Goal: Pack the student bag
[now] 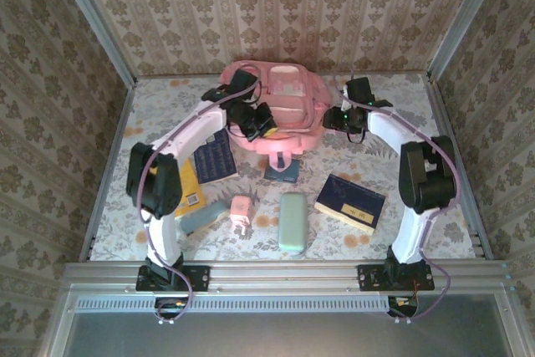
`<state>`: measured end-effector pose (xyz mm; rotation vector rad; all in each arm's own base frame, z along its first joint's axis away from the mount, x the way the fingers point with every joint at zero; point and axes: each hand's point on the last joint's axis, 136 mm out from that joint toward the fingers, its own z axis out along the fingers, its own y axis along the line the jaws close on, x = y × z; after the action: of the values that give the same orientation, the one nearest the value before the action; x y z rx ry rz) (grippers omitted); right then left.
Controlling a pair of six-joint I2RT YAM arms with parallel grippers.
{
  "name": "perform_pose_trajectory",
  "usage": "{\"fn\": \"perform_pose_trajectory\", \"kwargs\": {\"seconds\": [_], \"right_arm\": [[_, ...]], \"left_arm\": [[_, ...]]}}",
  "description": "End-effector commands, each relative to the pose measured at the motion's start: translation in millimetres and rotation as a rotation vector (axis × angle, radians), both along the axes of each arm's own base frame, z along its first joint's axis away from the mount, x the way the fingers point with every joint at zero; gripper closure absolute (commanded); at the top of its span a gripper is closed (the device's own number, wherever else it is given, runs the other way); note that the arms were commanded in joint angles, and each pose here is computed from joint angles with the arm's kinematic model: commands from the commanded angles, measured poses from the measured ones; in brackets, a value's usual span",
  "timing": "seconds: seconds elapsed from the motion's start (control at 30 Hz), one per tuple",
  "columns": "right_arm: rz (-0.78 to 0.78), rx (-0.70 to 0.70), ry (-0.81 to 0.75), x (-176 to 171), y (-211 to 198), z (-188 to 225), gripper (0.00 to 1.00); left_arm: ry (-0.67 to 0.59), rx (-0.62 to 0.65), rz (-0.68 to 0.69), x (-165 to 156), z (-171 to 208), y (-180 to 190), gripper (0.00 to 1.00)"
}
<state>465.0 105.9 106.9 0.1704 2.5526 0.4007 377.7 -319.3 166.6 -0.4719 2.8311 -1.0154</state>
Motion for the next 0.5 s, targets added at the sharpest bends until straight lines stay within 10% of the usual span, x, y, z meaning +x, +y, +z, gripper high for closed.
{"fn": "perform_pose_trajectory", "kwargs": {"seconds": [0.0, 0.47], "right_arm": [[-0.099, -0.135, -0.088, -16.5, -25.6, 35.3, 0.5], [-0.274, 0.059, -0.05, -79.6, -33.9, 56.7, 0.49]], "left_arm": [[-0.128, -0.101, -0.049, 29.0, 32.4, -39.5, 1.0], [-0.242, -0.058, -0.367, -7.7, 20.9, -117.8, 0.72]]}}
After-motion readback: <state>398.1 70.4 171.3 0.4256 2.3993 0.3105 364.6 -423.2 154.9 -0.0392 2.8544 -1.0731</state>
